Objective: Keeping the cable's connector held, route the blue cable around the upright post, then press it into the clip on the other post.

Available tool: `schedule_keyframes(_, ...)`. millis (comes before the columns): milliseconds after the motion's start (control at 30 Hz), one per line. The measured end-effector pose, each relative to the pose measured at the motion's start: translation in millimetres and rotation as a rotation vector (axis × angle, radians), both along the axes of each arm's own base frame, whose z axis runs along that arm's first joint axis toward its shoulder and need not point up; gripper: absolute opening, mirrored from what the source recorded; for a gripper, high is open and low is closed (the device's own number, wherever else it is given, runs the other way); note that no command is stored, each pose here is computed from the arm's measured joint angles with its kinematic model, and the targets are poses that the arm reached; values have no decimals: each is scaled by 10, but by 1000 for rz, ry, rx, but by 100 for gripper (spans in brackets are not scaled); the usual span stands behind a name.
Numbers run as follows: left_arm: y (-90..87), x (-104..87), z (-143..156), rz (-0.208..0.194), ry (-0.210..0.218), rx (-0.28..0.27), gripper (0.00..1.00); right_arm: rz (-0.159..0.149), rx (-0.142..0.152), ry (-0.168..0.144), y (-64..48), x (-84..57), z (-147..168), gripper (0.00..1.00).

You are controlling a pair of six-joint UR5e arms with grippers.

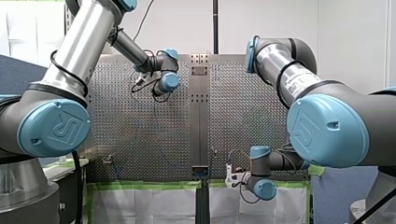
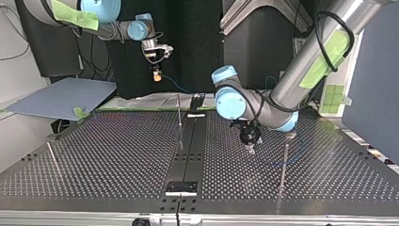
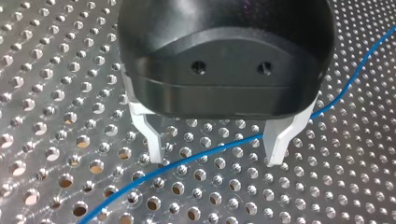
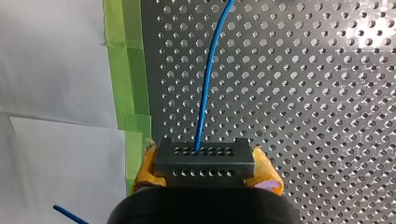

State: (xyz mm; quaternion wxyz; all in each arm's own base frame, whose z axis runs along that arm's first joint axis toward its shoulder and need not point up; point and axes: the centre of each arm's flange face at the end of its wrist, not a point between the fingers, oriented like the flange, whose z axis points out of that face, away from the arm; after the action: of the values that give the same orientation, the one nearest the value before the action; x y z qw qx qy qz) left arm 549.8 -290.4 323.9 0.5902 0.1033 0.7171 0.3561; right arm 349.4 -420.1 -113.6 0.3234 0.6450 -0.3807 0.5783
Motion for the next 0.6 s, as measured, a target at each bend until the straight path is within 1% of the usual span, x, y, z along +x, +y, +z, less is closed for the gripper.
schedule_keyframes(333, -3, 30, -36, 1, 1, 17, 99, 0, 1, 0, 0, 0, 0, 0)
schedule_keyframes(600, -49, 110, -386, -2, 45, 39, 99, 0, 0, 0, 0, 1, 0, 0)
